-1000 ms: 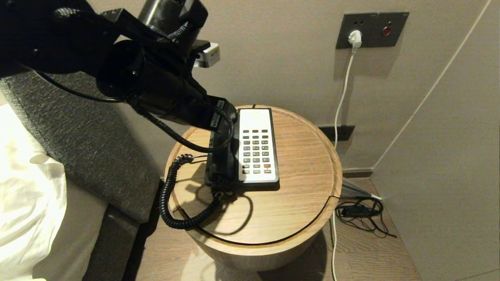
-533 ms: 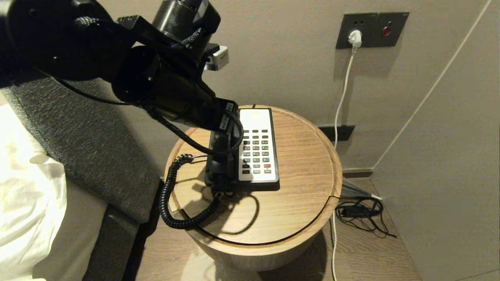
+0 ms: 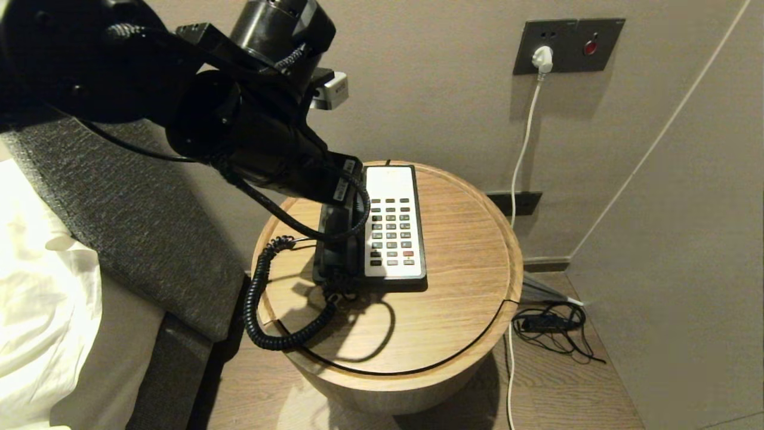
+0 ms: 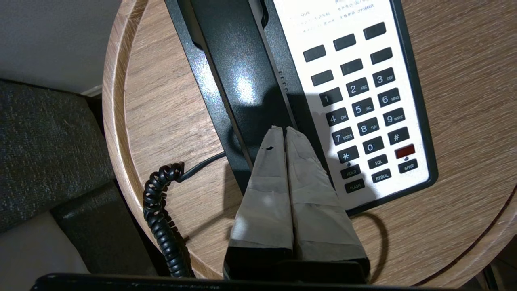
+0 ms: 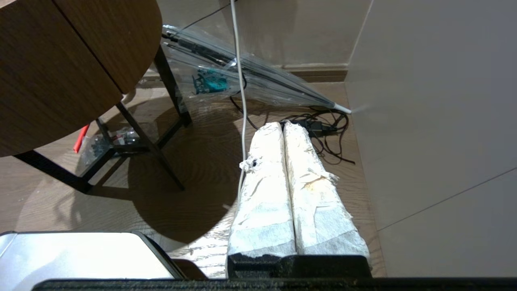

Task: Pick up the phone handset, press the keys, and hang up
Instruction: Pick up the desk phone handset

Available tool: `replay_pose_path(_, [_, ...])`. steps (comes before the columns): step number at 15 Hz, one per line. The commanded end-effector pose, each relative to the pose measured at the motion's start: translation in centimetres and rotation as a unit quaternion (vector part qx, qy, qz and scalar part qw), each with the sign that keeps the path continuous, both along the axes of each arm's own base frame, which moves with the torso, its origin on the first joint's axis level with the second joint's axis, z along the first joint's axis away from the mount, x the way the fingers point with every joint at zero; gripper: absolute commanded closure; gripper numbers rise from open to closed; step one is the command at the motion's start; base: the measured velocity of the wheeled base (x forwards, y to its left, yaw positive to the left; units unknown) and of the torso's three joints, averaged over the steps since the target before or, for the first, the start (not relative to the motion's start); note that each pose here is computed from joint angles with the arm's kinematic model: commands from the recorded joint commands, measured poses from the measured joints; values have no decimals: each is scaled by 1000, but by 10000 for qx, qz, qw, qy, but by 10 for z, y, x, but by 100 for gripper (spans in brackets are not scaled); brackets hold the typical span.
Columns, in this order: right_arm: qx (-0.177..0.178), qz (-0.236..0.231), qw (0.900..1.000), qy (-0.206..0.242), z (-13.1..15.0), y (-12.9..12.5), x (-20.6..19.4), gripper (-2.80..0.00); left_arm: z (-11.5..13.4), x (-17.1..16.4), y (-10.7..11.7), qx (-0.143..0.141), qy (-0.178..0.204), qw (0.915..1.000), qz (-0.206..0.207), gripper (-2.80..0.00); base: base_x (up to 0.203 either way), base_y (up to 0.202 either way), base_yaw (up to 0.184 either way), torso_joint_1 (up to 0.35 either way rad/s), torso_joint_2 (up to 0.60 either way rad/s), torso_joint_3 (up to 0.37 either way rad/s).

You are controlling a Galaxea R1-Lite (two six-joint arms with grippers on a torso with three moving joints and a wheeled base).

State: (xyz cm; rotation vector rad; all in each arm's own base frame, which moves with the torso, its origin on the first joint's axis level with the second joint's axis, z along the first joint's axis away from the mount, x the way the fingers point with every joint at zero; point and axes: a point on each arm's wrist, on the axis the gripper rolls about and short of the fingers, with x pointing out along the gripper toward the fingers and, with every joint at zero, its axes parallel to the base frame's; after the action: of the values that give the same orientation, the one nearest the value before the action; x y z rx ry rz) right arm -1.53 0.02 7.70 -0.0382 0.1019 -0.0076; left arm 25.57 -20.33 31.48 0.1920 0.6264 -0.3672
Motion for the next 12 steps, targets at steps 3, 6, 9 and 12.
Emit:
replay_pose_path(3, [17,-8,10000,13,0,0,0,0,2,-2,2,-3,-8,10000,8,0,0,0,0,0,0,0])
replay_pose_path(6, [2,-6,10000,9,0,0,0,0,2,-2,2,-24,-2,10000,47,0,0,0,0,0,0,0])
replay_pose_path(9, [2,2,10000,5,0,0,0,0,-1,-2,2,21,65,9999,83,-280,0,0,0,0,0,0])
replay_pose_path(12, [-5,2,10000,5,0,0,0,0,-3,-1,1,56,75,9999,104,-280,0,0,0,0,0,0])
